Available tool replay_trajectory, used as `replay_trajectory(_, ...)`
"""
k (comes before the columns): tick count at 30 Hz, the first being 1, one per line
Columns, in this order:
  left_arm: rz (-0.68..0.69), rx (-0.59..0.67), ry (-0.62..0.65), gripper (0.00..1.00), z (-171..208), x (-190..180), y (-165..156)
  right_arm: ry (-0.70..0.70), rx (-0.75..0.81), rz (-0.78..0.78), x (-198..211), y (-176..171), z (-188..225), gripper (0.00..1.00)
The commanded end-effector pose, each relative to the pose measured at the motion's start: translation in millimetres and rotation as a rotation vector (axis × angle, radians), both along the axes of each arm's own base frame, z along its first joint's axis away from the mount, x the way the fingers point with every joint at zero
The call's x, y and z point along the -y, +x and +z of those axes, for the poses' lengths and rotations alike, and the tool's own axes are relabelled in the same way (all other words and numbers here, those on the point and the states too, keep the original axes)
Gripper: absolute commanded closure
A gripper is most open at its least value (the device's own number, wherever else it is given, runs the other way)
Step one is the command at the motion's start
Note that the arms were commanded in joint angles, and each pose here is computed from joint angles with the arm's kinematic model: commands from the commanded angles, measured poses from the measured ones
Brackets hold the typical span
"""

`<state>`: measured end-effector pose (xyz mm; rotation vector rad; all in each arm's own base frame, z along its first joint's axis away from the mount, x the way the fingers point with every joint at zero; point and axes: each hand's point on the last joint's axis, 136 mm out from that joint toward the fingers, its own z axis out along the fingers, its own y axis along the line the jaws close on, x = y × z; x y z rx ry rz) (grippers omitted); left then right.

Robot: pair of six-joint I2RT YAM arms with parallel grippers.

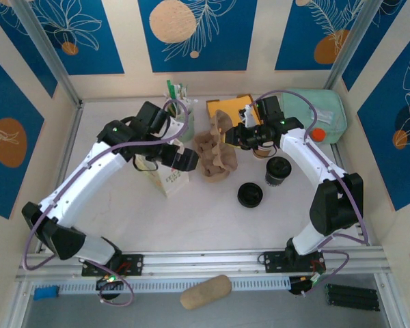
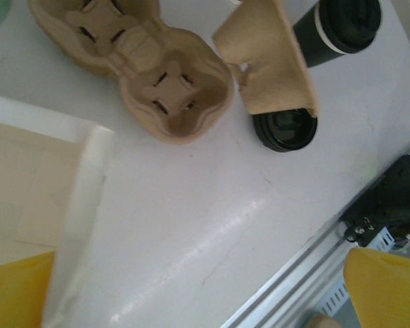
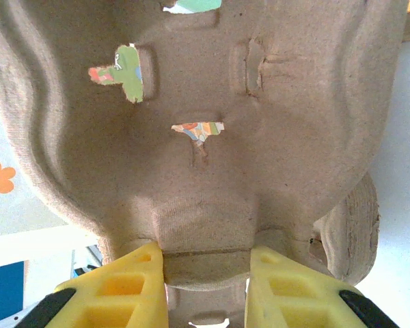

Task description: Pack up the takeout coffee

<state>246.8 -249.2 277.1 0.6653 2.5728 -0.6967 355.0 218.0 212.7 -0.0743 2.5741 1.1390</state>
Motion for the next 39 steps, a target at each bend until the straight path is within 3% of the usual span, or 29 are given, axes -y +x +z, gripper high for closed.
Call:
replay_trajectory(1, -0.022, -0.021, -0.042, 0.01, 8, 6, -19, 0.029, 0.034, 0.010, -2, -5, 18, 0.73)
replay_trajectory(13, -0.089, -0.054, -0.106, 0.01, 13, 25, -56, 0.031, 0.036, 0.005, -2, -5, 21, 0.73)
replay_trajectory(20, -0.139, -0.069, -0.207, 0.01, 29, 44, -70, 0.027, 0.038, 0.000, -1, -6, 23, 0.73)
replay_trajectory(29, -0.045, 0.114, -0.200, 0.01, 72, 25, -51, 0.025, 0.059, -0.005, 0, -7, 36, 0.73)
replay_trajectory(39, 0.297, 0.418, -0.095, 0.01, 114, -61, -25, 0.006, 0.179, -0.005, 1, -20, 92, 0.73)
